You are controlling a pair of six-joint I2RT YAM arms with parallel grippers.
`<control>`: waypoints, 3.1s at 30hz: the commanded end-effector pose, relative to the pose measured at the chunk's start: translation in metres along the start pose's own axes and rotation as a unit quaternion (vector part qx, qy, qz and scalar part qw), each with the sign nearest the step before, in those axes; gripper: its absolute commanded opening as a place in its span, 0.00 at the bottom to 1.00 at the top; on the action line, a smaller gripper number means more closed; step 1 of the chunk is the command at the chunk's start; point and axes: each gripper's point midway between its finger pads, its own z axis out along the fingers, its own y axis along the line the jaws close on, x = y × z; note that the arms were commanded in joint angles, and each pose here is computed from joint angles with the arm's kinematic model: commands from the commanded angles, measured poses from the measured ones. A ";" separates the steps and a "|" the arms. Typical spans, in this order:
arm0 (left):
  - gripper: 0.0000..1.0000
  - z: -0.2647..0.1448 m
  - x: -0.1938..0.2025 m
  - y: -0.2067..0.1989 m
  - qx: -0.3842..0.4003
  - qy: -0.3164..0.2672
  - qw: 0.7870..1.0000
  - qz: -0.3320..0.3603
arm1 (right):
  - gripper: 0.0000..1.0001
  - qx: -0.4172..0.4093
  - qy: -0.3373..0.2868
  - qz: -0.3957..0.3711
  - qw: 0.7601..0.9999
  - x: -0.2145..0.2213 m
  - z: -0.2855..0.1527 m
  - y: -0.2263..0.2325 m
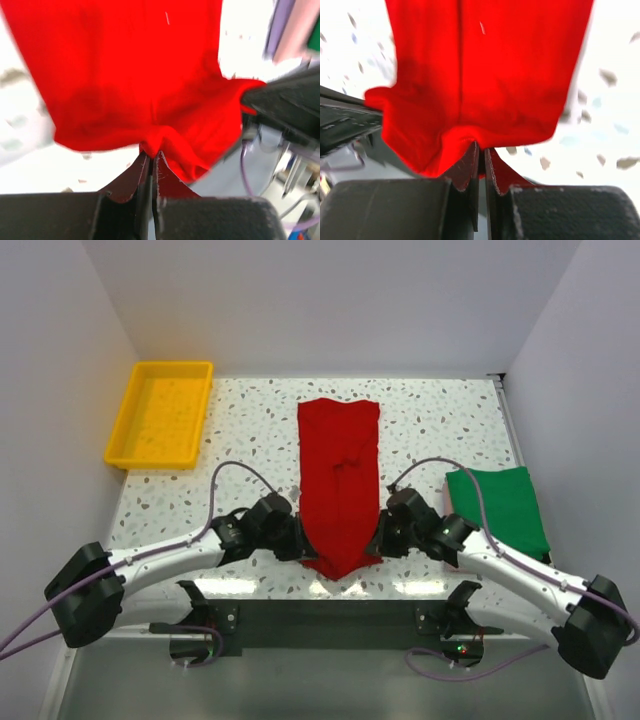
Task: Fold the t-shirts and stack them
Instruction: Fold the tshirt
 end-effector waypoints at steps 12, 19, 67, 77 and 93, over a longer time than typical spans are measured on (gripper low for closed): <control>0.00 0.017 -0.163 -0.013 -0.013 -0.160 0.986 -0.038 | 0.00 0.004 -0.104 0.012 0.994 -0.142 0.035 0.020; 0.00 0.042 -0.210 0.003 -0.040 -0.154 0.986 -0.053 | 0.00 -0.004 -0.101 0.047 0.994 -0.185 0.050 0.007; 0.48 0.018 -0.299 0.013 -0.001 -0.187 0.982 0.001 | 0.58 -0.093 -0.124 0.112 0.981 -0.285 0.043 -0.023; 0.13 0.045 -0.261 0.007 -0.005 -0.159 0.987 0.007 | 0.52 -0.003 -0.144 -0.004 0.990 -0.242 0.051 0.006; 0.02 0.108 -0.281 0.065 -0.026 -0.113 0.992 -0.056 | 0.36 -0.014 -0.057 0.018 0.998 -0.262 0.149 0.001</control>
